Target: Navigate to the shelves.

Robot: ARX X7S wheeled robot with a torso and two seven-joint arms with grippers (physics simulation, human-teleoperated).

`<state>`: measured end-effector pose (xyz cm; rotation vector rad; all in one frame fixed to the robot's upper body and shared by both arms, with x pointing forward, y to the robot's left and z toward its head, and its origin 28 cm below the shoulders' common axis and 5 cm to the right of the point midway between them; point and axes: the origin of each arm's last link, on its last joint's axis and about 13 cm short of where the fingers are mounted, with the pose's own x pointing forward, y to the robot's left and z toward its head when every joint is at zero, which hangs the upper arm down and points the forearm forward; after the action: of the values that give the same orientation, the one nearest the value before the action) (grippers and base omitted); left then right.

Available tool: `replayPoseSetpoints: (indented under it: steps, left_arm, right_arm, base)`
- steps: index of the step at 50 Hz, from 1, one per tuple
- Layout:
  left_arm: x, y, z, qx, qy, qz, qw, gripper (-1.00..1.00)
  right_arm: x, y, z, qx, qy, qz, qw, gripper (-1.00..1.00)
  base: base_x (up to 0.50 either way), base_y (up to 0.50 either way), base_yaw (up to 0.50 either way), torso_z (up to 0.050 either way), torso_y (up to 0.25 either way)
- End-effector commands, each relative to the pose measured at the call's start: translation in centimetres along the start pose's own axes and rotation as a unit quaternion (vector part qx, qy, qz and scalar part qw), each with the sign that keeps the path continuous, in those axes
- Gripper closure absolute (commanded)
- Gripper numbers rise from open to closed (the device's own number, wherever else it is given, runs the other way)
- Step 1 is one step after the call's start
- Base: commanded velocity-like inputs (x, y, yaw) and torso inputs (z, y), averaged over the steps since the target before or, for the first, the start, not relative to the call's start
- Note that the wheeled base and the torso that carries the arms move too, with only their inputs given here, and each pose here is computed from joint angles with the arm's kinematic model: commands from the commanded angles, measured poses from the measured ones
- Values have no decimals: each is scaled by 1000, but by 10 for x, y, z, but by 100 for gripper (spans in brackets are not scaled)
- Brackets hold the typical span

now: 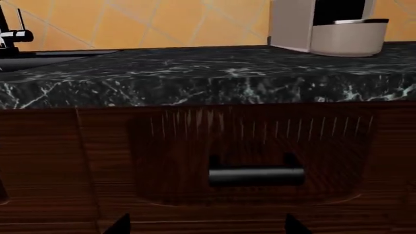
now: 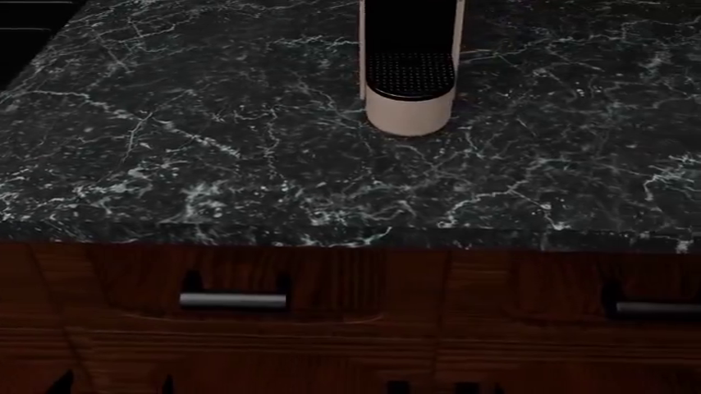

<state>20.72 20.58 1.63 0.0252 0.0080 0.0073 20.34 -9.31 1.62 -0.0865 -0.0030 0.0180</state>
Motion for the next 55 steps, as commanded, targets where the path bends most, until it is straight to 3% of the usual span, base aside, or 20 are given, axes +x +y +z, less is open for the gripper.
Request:
replayPoseSetpoints:
  steps: [1,28,50,55]
  left_arm:
    - [0,0,0,0,0,0,1000,-100]
    - [1,0,0,1,1,0,1000,-100]
    - [1,-1,-1,2,1,1,1000,-100]
    - [1,-1,-1,2,3,2,1000,-100]
  right_arm:
    - [0,0,0,0,0,-1,1000,-100]
    - [0,0,0,2,-1,-1,1000,-100]
    - [-2,-1,3,4,-29,-1,1000,-100]
    - [-1,-1,3,1,-28,-8,1000,-100]
  base:
    - [-1,-480,0,0,0]
    - [-1,-465,0,0,0]
    - [0,0,0,0,0]
    - [-123,2,-483,0,0]
